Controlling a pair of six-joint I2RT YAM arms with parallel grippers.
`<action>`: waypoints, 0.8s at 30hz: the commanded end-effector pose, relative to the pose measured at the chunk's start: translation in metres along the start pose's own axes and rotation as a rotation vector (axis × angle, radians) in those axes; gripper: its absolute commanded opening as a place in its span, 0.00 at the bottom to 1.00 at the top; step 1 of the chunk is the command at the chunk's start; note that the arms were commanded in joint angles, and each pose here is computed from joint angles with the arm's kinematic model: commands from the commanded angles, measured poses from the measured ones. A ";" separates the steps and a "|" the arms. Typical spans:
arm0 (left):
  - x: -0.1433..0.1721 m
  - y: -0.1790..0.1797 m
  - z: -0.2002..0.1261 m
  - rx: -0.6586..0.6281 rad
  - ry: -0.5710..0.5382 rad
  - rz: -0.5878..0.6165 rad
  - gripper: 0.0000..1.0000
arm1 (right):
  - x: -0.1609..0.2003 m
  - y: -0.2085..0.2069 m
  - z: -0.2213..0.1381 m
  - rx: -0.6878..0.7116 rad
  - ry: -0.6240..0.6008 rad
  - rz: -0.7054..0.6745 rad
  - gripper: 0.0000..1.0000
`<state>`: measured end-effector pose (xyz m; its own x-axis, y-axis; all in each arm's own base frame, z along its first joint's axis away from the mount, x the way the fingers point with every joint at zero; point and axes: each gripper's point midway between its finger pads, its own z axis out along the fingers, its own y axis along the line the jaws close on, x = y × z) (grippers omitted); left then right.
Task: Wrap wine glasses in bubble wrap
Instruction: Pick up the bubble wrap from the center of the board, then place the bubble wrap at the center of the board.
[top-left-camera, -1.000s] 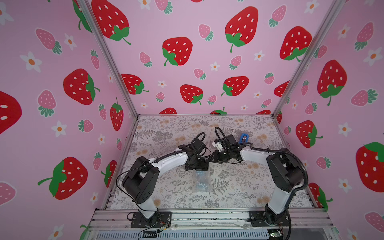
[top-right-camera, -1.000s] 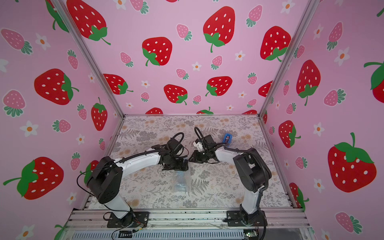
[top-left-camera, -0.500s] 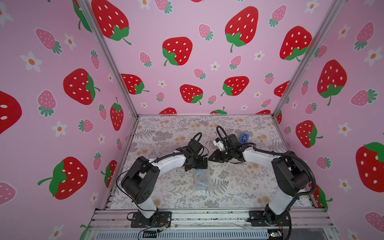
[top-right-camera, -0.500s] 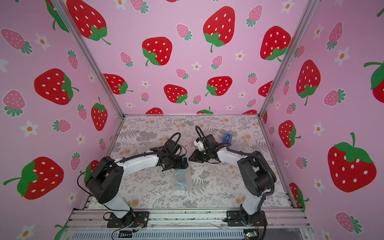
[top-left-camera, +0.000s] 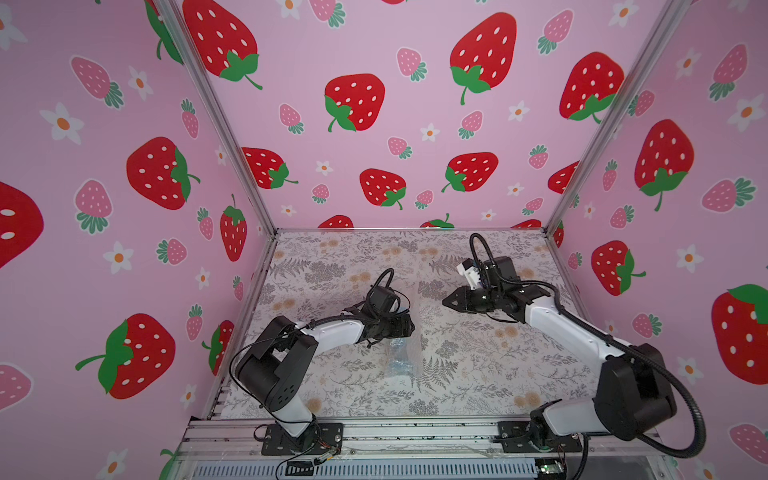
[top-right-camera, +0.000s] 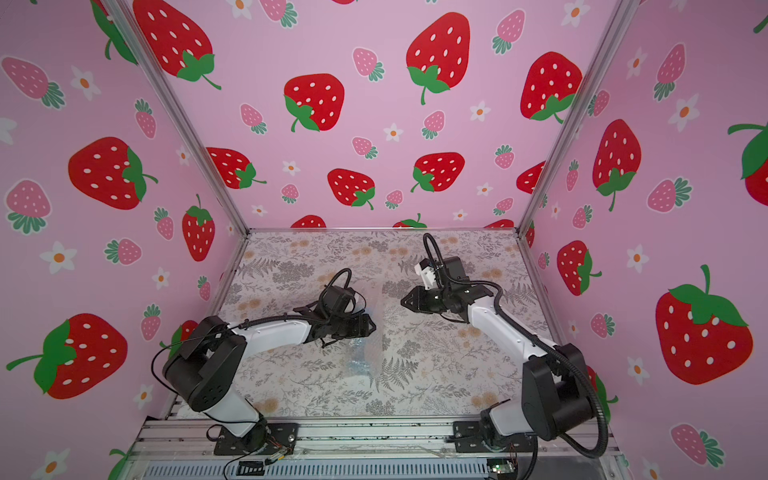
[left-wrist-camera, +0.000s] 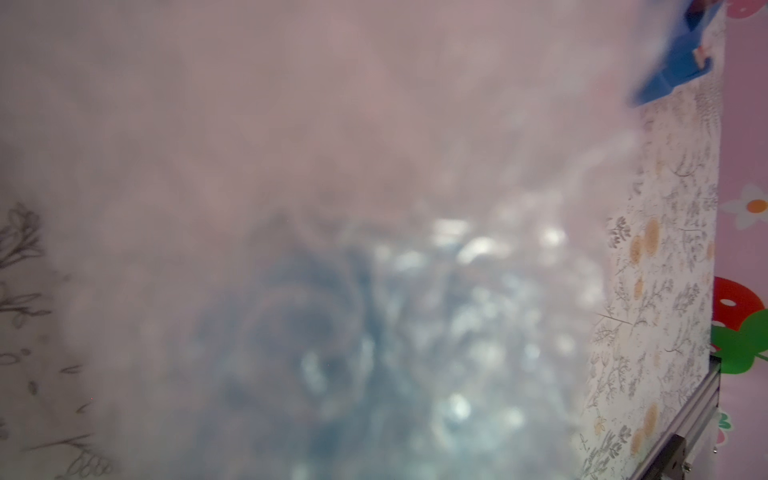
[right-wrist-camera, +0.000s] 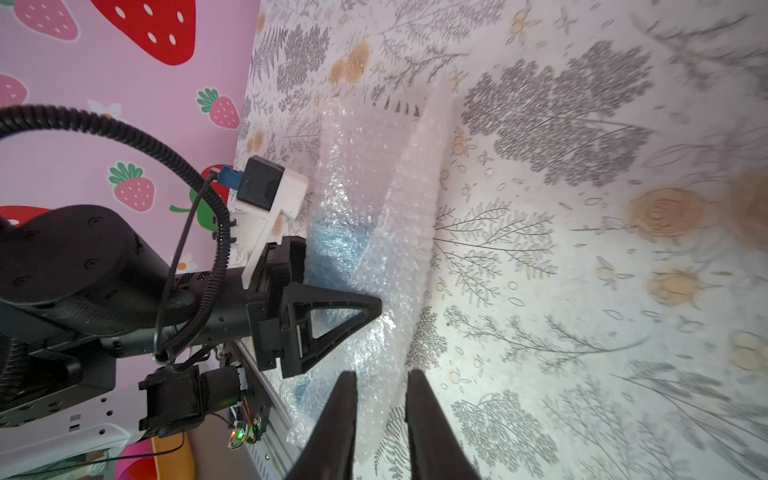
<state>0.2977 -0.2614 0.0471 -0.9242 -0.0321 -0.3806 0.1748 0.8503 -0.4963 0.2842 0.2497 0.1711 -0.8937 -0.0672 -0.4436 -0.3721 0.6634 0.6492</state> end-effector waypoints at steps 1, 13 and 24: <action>-0.027 -0.032 -0.020 0.133 -0.155 0.106 0.70 | 0.015 -0.017 -0.021 0.075 0.014 0.000 0.24; -0.032 -0.144 -0.090 0.466 -0.547 0.698 0.69 | 0.003 0.021 -0.067 -0.008 -0.058 -0.109 0.27; 0.000 -0.175 -0.059 0.593 -0.711 0.969 0.70 | 0.001 0.020 -0.074 0.030 -0.069 -0.144 0.28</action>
<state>0.2526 -0.3682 0.1480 -0.1970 0.1245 -0.9725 0.9118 0.3877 -0.1351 0.2590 0.2106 0.2309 -0.8131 -0.0936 -0.5745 -0.4817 0.6624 0.5738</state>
